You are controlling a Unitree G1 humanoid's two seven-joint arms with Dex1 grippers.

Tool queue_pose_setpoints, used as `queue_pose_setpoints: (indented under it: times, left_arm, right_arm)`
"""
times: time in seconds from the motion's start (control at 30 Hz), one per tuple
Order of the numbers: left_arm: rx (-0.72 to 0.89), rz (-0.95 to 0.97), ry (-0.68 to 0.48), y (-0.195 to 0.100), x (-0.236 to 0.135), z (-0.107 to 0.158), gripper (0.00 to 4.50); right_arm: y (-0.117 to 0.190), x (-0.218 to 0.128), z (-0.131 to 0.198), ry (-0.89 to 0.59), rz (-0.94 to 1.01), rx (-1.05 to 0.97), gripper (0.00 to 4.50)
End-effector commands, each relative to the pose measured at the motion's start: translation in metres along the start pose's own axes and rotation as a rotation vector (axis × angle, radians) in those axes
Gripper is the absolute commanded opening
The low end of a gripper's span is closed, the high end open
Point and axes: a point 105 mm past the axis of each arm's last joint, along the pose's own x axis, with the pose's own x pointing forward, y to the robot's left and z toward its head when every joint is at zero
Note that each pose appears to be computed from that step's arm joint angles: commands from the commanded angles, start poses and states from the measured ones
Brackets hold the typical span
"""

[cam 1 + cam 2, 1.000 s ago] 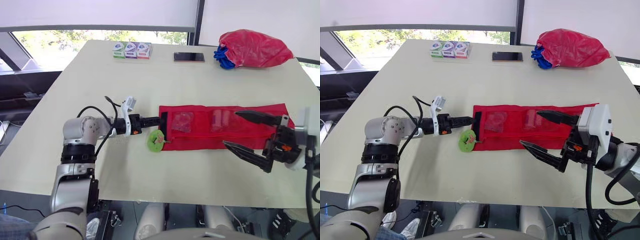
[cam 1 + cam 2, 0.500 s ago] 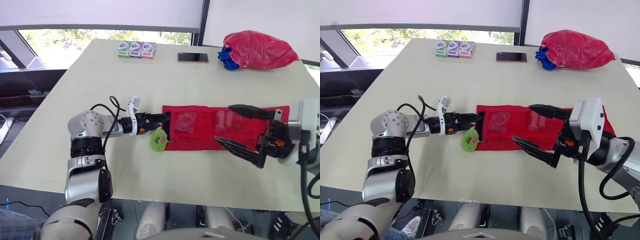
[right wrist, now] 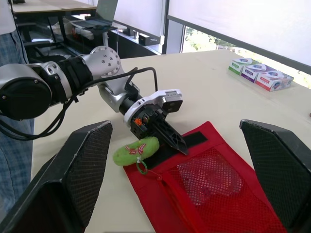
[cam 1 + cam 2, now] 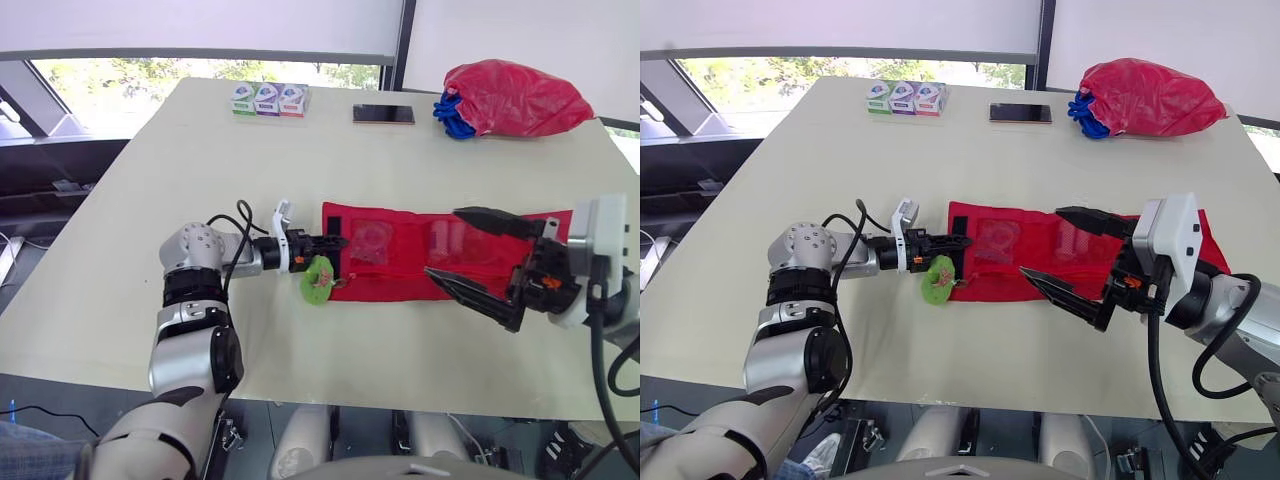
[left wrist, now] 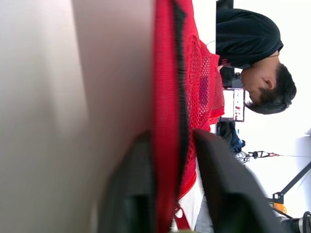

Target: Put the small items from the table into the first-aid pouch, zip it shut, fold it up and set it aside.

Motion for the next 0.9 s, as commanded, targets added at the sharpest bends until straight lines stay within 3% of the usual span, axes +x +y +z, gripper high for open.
queue_pose_setpoints:
  times: [0.03,0.4,0.67,0.9]
  left_arm:
    - [0.021,-0.062,-0.019,-0.013,-0.007,0.006,0.07]
    - [-0.009,-0.087,-0.033,-0.015,-0.004,0.003,0.07]
    - [-0.029,-0.075,-0.037,-0.017,0.025,-0.001,0.07]
    - [0.006,-0.032,-0.063,-0.018,0.046,-0.002,0.07]
  right_arm:
    - [0.005,0.002,0.010,-0.043,0.014,-0.032,4.50]
    - [0.018,0.038,-0.021,0.014,0.082,0.068,4.50]
    - [0.038,0.081,-0.051,0.117,0.363,-0.033,4.50]
    - [0.031,0.100,-0.093,0.249,0.405,-0.120,4.50]
